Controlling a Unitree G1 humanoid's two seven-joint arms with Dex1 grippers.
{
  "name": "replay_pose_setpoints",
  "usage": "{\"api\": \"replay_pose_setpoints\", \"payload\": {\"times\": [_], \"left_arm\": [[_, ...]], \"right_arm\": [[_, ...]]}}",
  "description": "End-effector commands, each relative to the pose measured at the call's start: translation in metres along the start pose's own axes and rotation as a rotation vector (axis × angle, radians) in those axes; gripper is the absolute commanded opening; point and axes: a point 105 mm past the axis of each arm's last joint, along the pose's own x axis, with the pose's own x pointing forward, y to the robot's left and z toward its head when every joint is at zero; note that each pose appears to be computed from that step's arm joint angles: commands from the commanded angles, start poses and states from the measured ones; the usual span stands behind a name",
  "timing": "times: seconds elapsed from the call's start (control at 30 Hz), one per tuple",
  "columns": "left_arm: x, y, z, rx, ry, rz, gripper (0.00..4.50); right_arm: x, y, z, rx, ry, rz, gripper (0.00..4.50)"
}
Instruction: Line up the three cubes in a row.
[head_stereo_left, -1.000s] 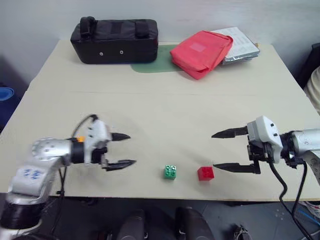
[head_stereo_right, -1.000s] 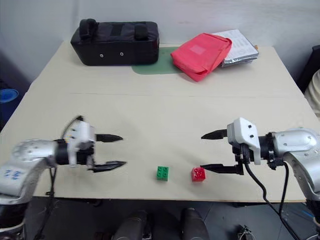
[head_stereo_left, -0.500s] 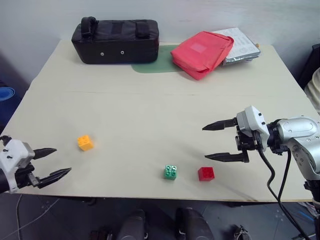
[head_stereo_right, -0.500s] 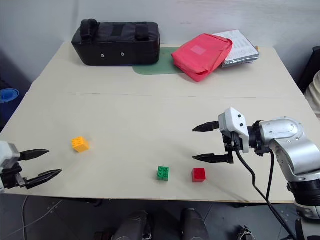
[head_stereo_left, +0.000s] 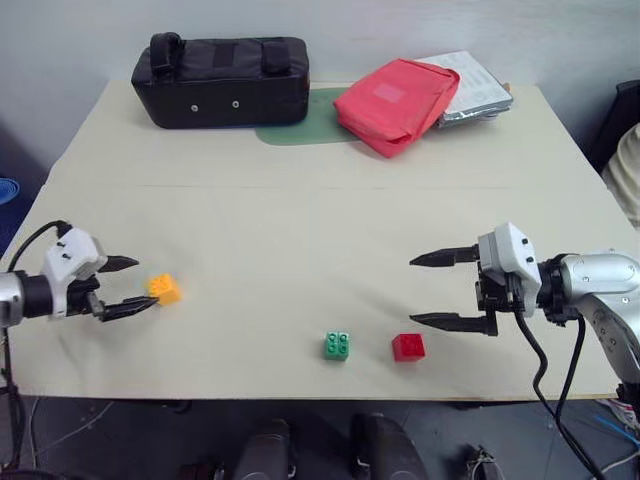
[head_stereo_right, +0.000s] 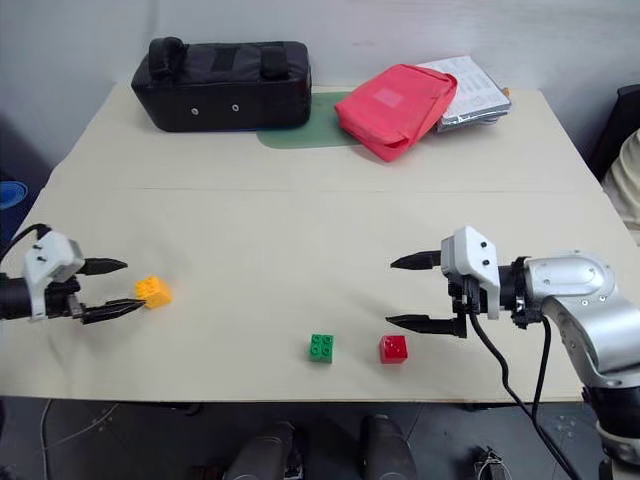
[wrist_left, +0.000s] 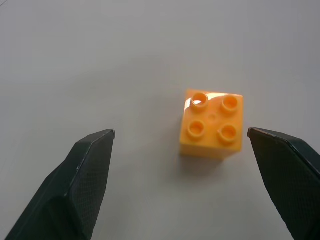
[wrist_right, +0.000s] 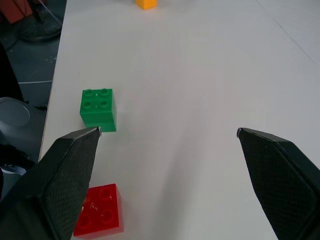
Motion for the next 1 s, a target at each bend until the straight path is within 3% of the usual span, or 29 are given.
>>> {"api": "replay_pose_setpoints", "payload": {"times": [0.03,0.17,0.27,0.53,0.73,1.0], "left_arm": [[0.006,0.003,-0.004,0.016,0.026,-0.024,4.48],[0.018,-0.001,-0.008,0.024,0.052,-0.083,4.48],[0.024,-0.004,-0.007,0.025,0.048,-0.118,3.92],[0.036,-0.006,0.002,0.040,0.011,-0.151,1.56],[0.040,-0.029,0.024,0.119,-0.019,-0.290,1.52],[0.062,-0.122,0.064,0.375,-0.037,-0.683,1.52]], "right_arm": [[-0.007,0.002,0.012,-0.040,-0.012,-0.035,4.50],[-0.006,0.004,0.010,-0.043,-0.007,-0.048,4.50],[-0.004,0.006,0.012,-0.043,-0.013,-0.047,4.50],[-0.002,0.006,0.012,-0.042,-0.015,-0.042,4.50],[-0.002,0.004,0.012,-0.048,-0.010,-0.042,4.50],[-0.002,0.024,0.006,-0.013,0.026,0.063,4.50]]}}
